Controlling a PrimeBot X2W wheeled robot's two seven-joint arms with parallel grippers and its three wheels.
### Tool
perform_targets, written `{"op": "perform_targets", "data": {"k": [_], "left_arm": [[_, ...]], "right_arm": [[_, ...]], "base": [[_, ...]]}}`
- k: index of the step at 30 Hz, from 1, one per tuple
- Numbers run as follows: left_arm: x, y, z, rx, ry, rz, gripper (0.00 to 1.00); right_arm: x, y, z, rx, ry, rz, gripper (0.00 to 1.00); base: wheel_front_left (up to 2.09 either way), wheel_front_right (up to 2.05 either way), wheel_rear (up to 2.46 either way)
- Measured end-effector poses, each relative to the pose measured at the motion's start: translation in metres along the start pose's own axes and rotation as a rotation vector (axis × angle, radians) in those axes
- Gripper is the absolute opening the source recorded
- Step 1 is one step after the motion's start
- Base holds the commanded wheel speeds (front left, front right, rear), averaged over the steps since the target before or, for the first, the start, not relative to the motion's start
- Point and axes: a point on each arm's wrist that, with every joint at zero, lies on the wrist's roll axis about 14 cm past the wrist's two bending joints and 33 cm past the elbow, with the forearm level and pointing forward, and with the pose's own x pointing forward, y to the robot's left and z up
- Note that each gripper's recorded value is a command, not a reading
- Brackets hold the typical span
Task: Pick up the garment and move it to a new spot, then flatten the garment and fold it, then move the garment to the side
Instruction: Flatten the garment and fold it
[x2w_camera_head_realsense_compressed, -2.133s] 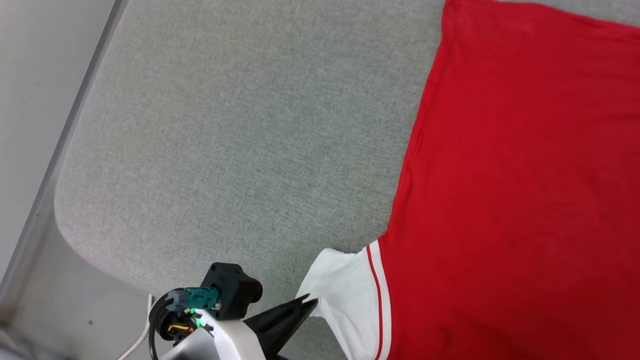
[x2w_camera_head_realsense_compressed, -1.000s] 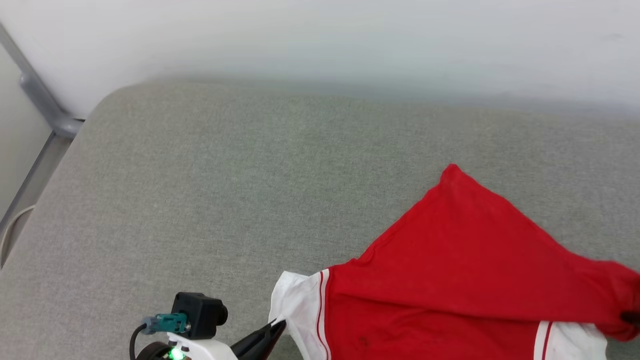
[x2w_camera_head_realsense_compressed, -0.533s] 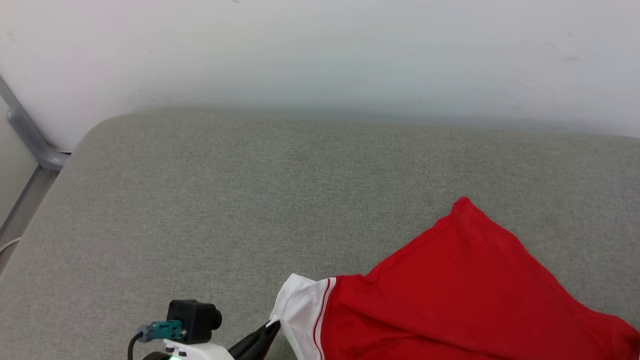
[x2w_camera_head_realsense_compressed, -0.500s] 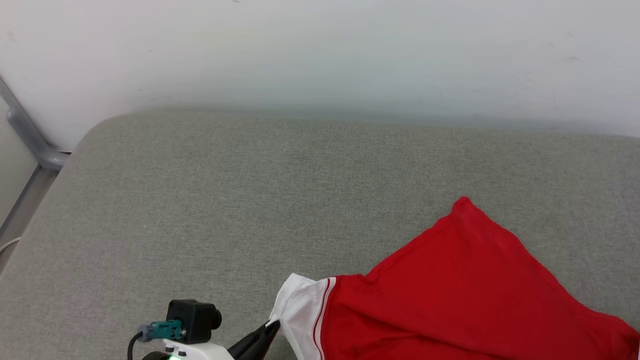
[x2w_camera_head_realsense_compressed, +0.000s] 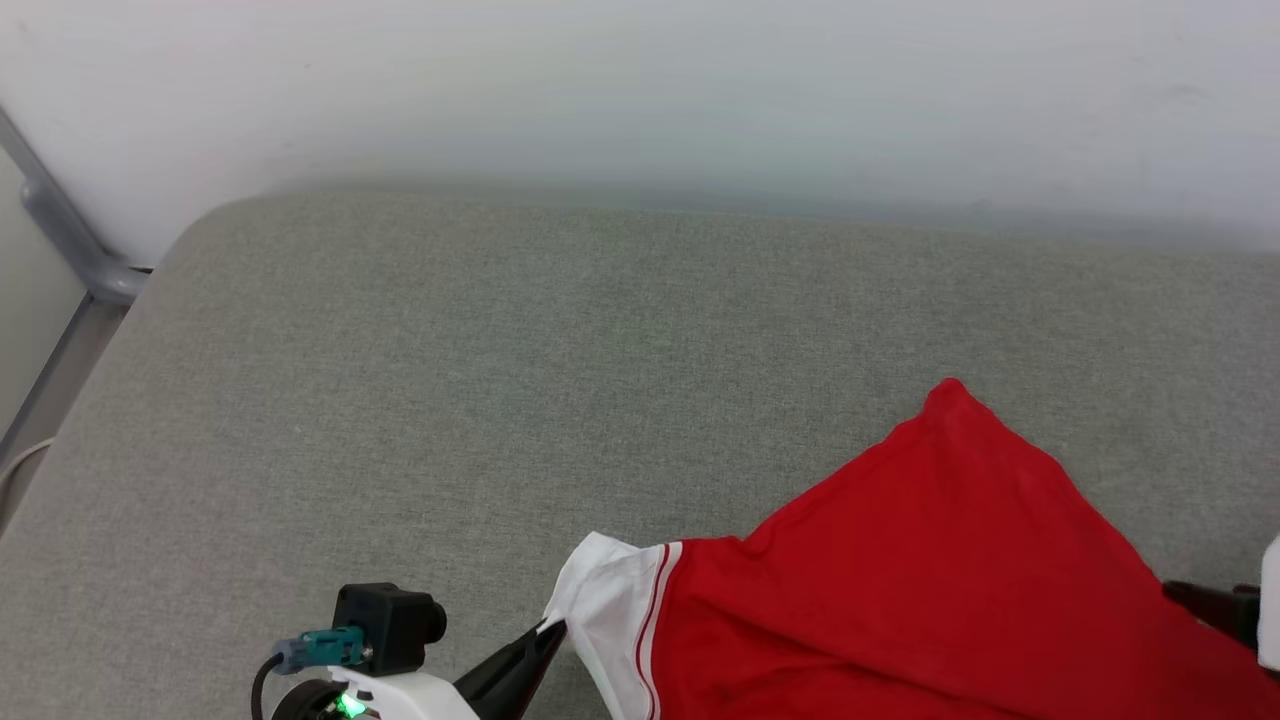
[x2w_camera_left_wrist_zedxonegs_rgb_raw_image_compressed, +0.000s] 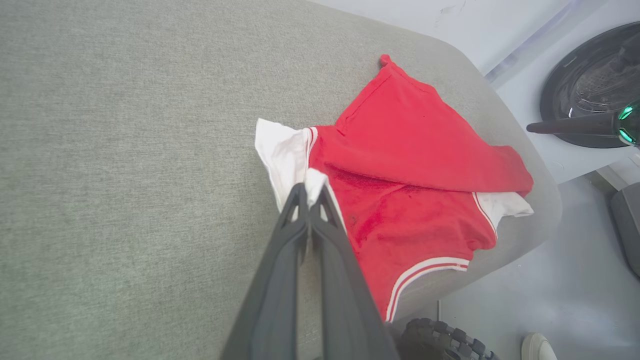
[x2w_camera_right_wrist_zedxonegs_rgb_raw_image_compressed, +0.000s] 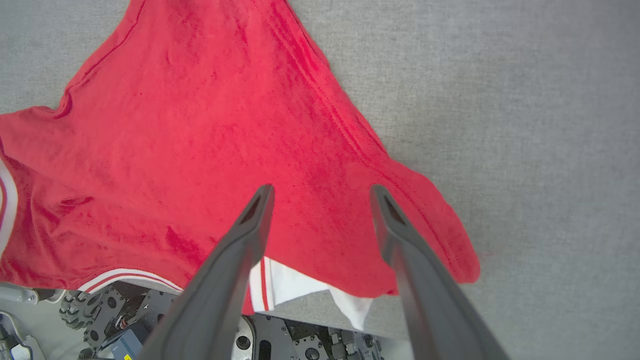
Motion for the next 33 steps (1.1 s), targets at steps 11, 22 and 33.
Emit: {"op": "perform_targets", "data": {"k": [11, 22, 33], "left_arm": [[0.008, 0.008, 0.005, -0.018, -0.005, 0.018, 0.00], [0.016, 0.022, 0.000, -0.059, -0.005, 0.070, 0.00], [0.019, 0.036, -0.005, -0.085, 0.001, 0.124, 0.00]], "right_arm": [[0.033, 0.078, 0.068, -0.215, -0.011, 0.126, 1.00], [0.112, 0.101, 0.094, -0.319, 0.114, 0.092, 1.00], [0.171, 0.102, 0.086, -0.380, 0.241, 0.049, 1.00]], "base": [[0.00, 0.00, 0.00], [0.00, 0.00, 0.00], [0.00, 0.00, 0.00]]}}
